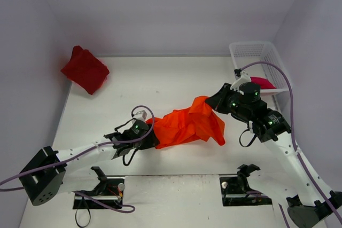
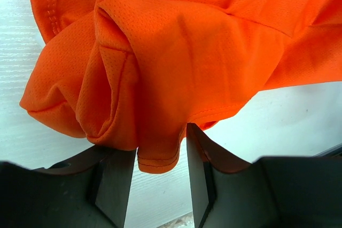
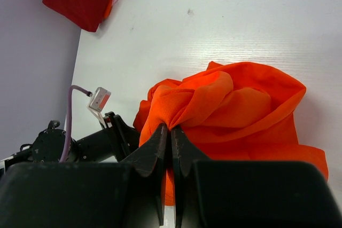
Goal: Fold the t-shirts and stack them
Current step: Flatten out the tshirt
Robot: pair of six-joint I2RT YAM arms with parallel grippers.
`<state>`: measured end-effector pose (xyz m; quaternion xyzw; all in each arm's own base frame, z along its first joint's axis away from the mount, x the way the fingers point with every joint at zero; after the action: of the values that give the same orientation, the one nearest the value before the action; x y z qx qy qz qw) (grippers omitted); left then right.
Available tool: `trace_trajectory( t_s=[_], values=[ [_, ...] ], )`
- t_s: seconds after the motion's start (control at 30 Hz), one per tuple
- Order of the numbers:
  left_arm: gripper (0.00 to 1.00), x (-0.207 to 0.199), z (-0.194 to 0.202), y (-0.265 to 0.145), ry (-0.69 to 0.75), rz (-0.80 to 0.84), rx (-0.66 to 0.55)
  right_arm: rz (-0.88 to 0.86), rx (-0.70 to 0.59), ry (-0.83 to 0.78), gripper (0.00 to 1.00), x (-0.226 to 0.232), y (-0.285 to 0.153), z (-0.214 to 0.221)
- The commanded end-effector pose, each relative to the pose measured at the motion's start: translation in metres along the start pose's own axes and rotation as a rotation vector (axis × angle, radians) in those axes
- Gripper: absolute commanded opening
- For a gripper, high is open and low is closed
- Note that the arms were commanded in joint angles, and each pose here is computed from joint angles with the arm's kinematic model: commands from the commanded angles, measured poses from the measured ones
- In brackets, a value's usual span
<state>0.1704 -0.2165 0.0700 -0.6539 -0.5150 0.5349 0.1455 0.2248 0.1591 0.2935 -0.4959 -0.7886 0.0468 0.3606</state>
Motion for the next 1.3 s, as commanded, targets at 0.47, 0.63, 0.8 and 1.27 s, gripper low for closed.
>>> trace_trajectory(
  t_s=[0.47,0.63,0.8,1.27],
  values=[
    [0.36,-0.024,-0.016,-0.02,0.025,0.051,-0.068,-0.032,-0.064,-0.003,0.0,0.007,-0.001,-0.011],
    [0.36,-0.022,-0.014,-0.025,0.028,0.046,-0.062,-0.032,-0.066,-0.001,0.0,0.006,-0.001,-0.012],
    [0.35,-0.021,-0.014,-0.026,0.019,0.054,-0.077,-0.034,-0.067,-0.005,0.0,0.007,-0.002,-0.012],
    [0.33,-0.033,-0.012,-0.008,0.027,0.069,-0.053,-0.024,-0.061,-0.009,0.0,0.006,0.002,-0.012]
  ],
)
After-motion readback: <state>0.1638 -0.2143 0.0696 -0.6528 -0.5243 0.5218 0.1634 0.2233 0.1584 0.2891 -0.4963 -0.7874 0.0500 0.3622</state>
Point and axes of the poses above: each gripper's point midway between its finger pads, its own y axis out along the fingers, its own x axis along the line the jaws close on, z = x × y, the point moved 3 cm from there along -y, back along the fingers, and after that the axes turned 6 degrees about -y, right-handed, at the moved point
